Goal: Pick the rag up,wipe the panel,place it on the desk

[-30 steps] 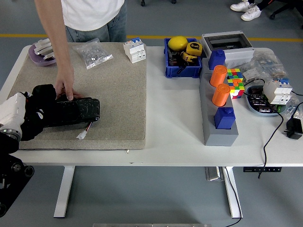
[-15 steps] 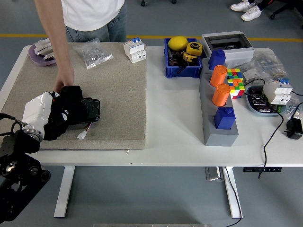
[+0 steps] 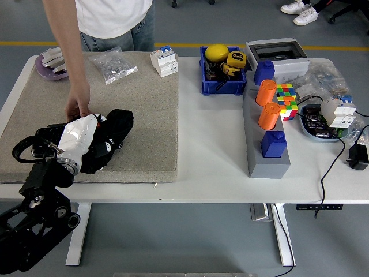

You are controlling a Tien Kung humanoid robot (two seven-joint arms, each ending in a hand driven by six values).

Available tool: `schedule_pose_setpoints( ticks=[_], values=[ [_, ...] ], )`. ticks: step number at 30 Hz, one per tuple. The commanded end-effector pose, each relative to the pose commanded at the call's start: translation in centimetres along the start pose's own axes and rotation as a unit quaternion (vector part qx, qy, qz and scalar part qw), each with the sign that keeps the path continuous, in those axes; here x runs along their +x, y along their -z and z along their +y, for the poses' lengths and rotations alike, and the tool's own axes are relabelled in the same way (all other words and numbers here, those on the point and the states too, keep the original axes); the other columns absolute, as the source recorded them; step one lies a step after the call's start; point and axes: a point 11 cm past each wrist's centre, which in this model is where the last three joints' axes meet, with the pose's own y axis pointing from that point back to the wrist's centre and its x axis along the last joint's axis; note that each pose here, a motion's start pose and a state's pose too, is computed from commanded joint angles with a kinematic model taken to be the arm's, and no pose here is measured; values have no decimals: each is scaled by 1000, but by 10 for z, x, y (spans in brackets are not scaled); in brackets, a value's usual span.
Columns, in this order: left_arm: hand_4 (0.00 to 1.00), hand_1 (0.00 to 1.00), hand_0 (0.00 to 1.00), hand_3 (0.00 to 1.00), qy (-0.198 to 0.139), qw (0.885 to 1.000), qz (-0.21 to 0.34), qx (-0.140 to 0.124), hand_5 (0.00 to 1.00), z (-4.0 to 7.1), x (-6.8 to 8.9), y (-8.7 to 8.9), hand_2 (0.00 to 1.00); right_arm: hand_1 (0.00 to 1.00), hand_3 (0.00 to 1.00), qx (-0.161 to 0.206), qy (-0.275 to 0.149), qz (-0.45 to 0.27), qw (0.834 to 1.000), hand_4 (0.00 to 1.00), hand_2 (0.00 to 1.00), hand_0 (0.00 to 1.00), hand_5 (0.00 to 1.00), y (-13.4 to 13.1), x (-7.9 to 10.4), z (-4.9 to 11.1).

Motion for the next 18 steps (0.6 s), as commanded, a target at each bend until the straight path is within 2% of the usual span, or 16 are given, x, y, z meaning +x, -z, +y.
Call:
schedule_pose_setpoints(
  ticks=[4, 9, 18],
  values=[
    [211, 108, 223, 483, -2, 1000, 1, 0, 2, -1, 1, -1, 531, 701, 688, -1, 0, 0, 1000, 998, 709, 797, 738, 0, 0, 0],
    [217, 108, 223, 484, -8, 1000, 3, 11, 2, -3, 5, 6, 532, 702, 688, 0, 0, 0, 1000, 998, 709, 797, 737, 0, -1, 0],
    [228, 111, 223, 486, -31, 998, -1, 58, 2, -8, 17, 40, 531, 701, 688, 0, -1, -1, 1000, 998, 709, 797, 737, 0, 0, 0]
  ],
)
